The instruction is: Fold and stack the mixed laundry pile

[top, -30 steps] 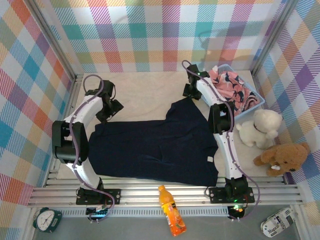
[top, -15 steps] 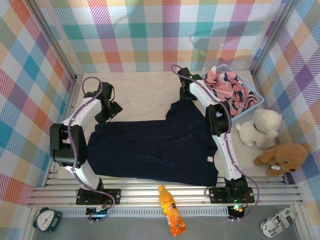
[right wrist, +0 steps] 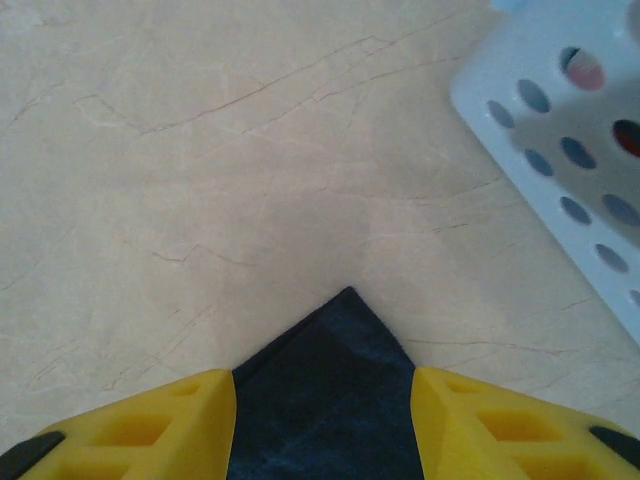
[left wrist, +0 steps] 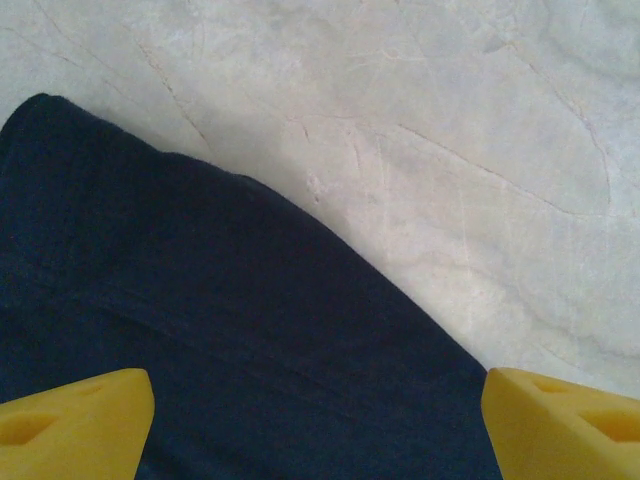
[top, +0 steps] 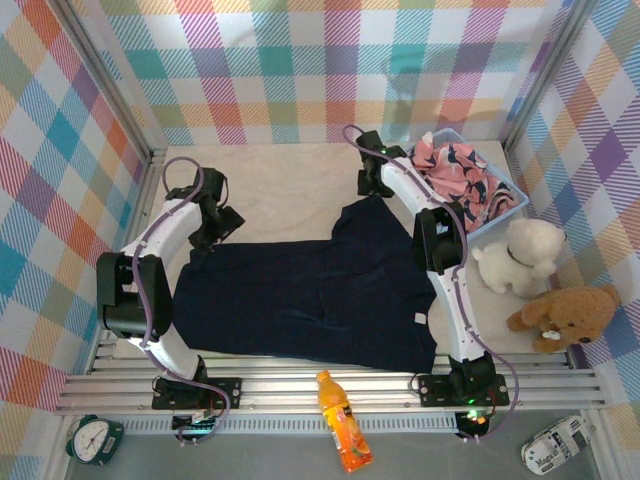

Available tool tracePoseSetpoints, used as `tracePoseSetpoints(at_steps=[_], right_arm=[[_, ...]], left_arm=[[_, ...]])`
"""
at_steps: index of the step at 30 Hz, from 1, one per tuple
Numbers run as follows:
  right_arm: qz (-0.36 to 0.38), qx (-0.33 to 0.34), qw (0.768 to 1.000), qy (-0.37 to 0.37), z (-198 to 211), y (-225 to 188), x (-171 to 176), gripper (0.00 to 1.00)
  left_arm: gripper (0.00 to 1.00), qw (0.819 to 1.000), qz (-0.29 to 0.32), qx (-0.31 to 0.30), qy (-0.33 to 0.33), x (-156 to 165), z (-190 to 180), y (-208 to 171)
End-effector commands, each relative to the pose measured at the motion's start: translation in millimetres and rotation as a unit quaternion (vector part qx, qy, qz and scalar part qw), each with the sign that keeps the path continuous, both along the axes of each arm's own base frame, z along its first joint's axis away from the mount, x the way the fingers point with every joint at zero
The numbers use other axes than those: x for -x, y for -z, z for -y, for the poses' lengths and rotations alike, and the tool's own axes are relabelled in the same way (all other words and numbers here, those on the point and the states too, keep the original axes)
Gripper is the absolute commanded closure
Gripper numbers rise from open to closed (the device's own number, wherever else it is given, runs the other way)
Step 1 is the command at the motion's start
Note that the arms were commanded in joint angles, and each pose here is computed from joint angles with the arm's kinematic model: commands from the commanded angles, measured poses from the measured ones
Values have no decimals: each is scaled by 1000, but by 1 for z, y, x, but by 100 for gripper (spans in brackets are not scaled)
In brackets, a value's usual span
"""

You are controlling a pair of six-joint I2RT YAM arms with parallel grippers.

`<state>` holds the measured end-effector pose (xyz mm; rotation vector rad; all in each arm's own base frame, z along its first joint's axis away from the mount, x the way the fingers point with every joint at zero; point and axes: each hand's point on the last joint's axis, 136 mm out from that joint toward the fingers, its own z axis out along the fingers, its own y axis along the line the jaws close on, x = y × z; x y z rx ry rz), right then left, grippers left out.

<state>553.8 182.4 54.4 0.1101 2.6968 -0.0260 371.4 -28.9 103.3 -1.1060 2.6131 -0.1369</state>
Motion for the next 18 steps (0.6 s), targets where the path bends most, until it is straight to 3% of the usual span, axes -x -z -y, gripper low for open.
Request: tracePoseSetpoints(at_steps=[1,12,14,18], right_arm=[[-8,-6,1000,-9,-13,12,6,50],[-68,-4,997,23,-1,51,22,52],[-75,-7,997,28,2,55,23,59],[-73,-8,997,21,1,54,21,84]], left_arm=[[14,1000,9,4,-9,4,-2,-9],[15,1000,6,5,-10,5,-2,-8],[15,1000,6,3,-11,6,-3,-7],[15,1000,0,2,-19,7,-7,-4]])
